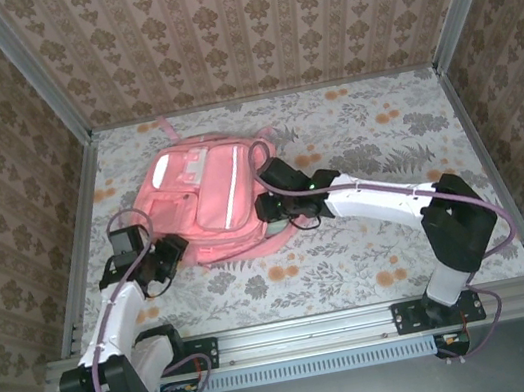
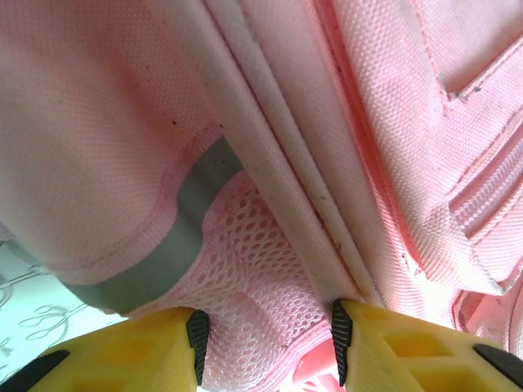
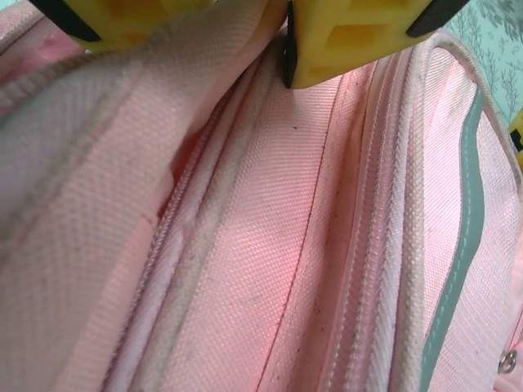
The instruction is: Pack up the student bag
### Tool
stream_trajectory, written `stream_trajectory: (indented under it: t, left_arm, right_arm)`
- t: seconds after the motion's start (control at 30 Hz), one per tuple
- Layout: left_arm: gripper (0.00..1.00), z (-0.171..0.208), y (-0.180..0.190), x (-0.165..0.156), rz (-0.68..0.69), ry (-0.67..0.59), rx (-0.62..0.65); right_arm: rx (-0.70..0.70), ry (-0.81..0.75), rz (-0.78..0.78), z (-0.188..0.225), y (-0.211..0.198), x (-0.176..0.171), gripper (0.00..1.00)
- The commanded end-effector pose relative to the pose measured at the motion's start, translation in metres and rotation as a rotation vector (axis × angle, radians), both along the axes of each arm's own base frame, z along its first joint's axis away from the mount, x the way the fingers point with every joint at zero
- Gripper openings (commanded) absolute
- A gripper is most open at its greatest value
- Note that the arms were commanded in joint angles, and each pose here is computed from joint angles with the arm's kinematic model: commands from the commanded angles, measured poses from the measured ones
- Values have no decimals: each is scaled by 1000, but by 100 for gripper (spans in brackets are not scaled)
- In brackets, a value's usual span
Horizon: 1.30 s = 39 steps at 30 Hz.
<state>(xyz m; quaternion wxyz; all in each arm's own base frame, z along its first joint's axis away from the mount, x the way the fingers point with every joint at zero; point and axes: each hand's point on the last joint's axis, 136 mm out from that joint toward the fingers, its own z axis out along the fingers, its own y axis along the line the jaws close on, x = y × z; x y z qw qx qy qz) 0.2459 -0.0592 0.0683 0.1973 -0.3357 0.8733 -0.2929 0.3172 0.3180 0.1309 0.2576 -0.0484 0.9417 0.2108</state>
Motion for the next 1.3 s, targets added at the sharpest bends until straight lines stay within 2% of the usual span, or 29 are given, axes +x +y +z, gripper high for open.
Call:
stream_trajectory:
  t: [0.0, 0.07, 0.27, 0.4, 0.53, 0.67, 0.77, 0.87, 1.0, 1.13, 1.2, 1.27]
  left_arm:
    - [49, 8, 1, 12, 13, -37, 12]
    - [52, 11, 1, 8, 14, -27, 16]
    - [52, 12, -1, -22, 93, 41, -12]
    - [52, 2, -2, -32, 150, 24, -38]
    - [52, -3, -9, -15, 164, -47, -100]
    - [52, 2, -21, 7, 114, -93, -105]
    - [52, 2, -26, 17, 105, -110, -109]
    - [51, 2, -31, 20, 92, -120, -95]
    - [52, 0, -33, 21, 77, -120, -70]
    - [49, -7, -35, 23, 64, -115, -58]
    - [44, -7, -36, 27, 56, -123, -58]
    - [31, -5, -37, 31, 46, -131, -46]
  right_arm:
    - [-53, -18, -52, -2, -19, 29, 18]
    - [-51, -4, -67, -5, -25, 40, 18]
    - [-52, -6, -87, -5, -32, 61, 17]
    - [-47, -15, -84, -2, -33, 66, 18]
    - [-34, -14, -69, 2, -30, 65, 21]
    - [-31, -21, -73, 6, -32, 64, 27]
    - [-40, -18, -78, 6, -36, 61, 42]
    - [-65, -16, -93, 6, -46, 54, 54]
    - [-102, -29, -104, 8, -59, 38, 58]
    - [-144, -60, -53, 12, -53, 11, 62]
    - [-168, -86, -17, 13, -44, -4, 63]
    - [-178, -104, 40, 11, -29, -22, 64]
